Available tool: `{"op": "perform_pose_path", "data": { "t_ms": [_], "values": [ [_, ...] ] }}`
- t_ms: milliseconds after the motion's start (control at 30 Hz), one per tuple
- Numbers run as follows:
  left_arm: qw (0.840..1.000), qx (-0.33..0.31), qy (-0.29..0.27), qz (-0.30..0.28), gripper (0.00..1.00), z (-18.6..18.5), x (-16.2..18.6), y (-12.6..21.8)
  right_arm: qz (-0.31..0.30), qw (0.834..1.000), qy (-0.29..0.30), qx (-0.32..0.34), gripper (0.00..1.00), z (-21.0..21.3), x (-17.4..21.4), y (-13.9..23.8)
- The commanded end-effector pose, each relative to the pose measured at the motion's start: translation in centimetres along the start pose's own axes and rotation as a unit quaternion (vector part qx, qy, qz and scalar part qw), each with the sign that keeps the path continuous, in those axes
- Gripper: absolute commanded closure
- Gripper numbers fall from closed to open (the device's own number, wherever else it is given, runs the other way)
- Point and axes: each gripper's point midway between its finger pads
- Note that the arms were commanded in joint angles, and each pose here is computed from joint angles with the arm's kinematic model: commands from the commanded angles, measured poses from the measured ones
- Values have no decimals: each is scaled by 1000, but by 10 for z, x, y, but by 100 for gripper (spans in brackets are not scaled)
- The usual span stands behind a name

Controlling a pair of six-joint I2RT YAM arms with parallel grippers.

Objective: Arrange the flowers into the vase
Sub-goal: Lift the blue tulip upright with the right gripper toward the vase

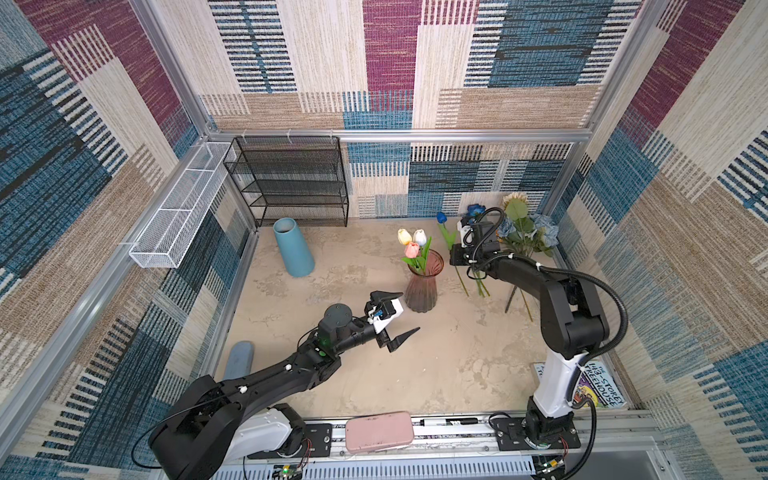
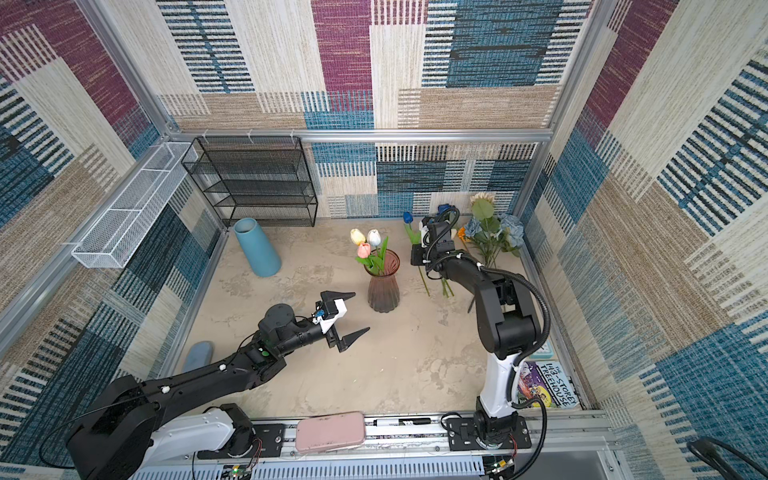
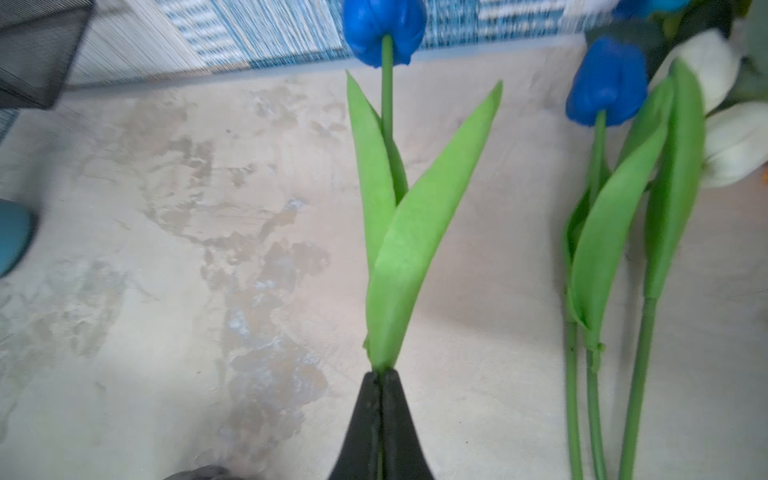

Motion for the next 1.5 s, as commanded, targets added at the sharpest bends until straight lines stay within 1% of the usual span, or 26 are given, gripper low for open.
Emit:
{"op": "perform_pose_path", "data": {
  "t_ms": [0,100,200,267,367,467,533,633,667,767,900,1000,1133,1300,1467],
  "values": [
    [999,-6,-1,-53,3,2,-27,3,-120,992,29,-22,100,13,-56,40],
    [997,6,-4,-82,3,-3,-48,8,-216,973,57,-62,100,38,-94,96],
    [993,13,-11,-115,3,-7,-70,14,-318,939,86,-104,100,64,-122,162],
    [991,11,-15,-133,2,-8,-80,18,-382,907,108,-140,100,84,-131,206],
    [989,-8,-15,-148,2,-2,-86,21,-460,859,117,-191,100,107,-137,260],
    [987,-30,-9,-157,2,5,-82,23,-501,836,101,-201,100,115,-146,283],
    [985,-41,-5,-167,2,9,-81,24,-525,817,94,-219,100,121,-149,294],
    [984,-41,1,-172,2,10,-79,22,-552,791,88,-248,100,131,-152,300],
    [985,-39,2,-171,2,10,-78,21,-557,786,87,-255,100,134,-155,300],
    [986,-36,4,-165,2,10,-76,19,-567,773,93,-268,100,146,-162,294],
    [986,-38,0,-164,2,10,-77,20,-582,764,94,-264,100,147,-165,280],
    [987,-40,-4,-156,2,10,-76,21,-573,770,87,-267,100,146,-170,260],
    [988,-52,-4,-147,1,13,-73,23,-574,768,88,-272,100,150,-168,242],
    [988,-54,-9,-141,1,13,-71,22,-555,779,85,-279,100,150,-163,213],
    [989,-56,-9,-135,1,15,-69,20,-540,786,85,-289,100,153,-151,198]
  ]
}}
Point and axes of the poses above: each gripper's point midway between its finger pads, its own y axis back along the fingers, its own z axis along the line the jaws close on, x = y × z, and after that the axes turned 13 degrees about y, right-handed
